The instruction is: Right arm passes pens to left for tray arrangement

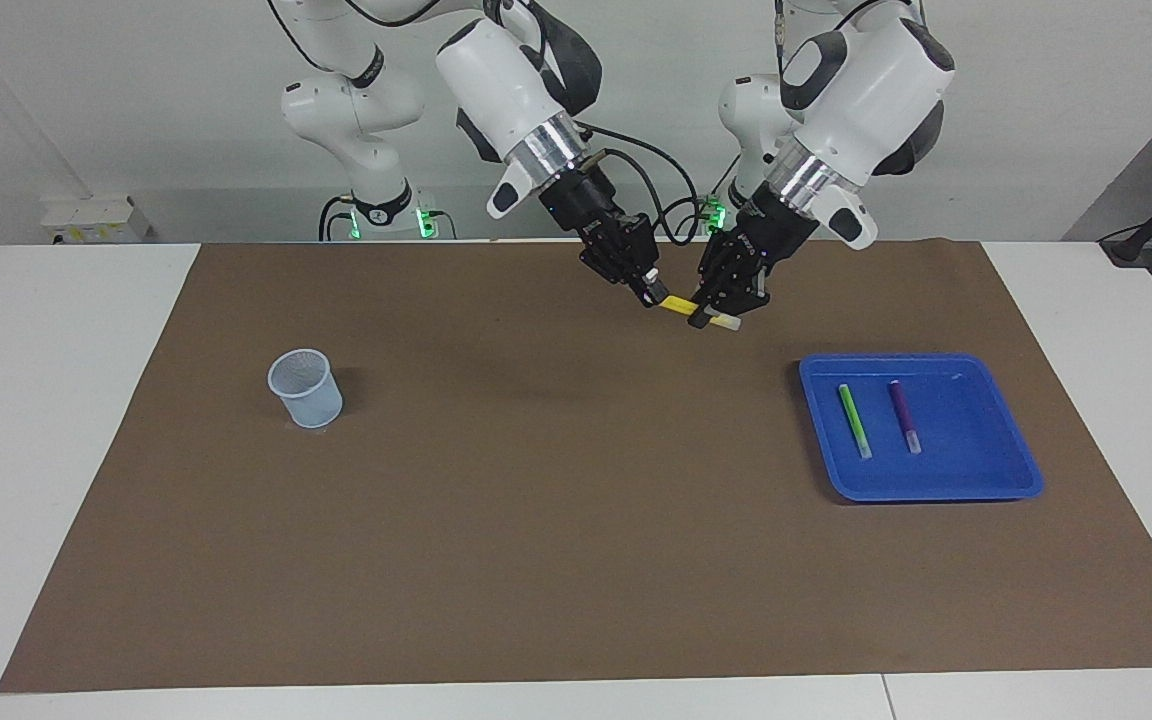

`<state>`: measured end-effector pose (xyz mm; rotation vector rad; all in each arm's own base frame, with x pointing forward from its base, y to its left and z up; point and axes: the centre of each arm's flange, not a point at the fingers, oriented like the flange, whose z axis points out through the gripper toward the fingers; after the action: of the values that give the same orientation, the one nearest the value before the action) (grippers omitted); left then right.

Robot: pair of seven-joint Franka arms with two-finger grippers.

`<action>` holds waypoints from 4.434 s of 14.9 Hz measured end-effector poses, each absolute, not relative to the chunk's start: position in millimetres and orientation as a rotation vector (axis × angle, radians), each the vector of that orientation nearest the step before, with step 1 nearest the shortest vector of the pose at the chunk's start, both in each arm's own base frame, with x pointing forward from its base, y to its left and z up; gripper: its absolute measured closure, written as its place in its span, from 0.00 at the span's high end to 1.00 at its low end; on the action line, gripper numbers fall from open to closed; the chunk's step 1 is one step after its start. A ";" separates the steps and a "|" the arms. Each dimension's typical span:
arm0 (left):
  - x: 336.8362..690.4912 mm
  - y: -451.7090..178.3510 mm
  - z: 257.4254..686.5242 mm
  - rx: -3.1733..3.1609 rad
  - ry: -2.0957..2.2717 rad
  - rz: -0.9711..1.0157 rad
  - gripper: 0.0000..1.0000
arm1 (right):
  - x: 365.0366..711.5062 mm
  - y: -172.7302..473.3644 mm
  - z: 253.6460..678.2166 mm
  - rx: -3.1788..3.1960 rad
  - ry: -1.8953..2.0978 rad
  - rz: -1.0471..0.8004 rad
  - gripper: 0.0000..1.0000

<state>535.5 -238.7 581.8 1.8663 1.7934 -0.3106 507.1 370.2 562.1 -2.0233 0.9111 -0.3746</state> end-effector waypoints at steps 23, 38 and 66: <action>518.7 -110.3 557.5 2.790 0.713 -0.268 0.17 | 572.5 258.1 552.0 -2.386 0.712 -0.383 1.00; 525.2 71.5 506.7 3.141 -0.163 -0.290 0.17 | 574.0 115.5 563.6 -2.862 0.336 -0.187 1.00; 588.8 144.3 300.2 3.147 -0.129 -0.059 0.17 | 540.3 80.4 574.2 -3.037 0.099 0.187 1.00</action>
<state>588.8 144.3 300.2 3.1466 -0.1286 -0.0585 540.3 80.4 574.2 -3.0365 0.0987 0.1871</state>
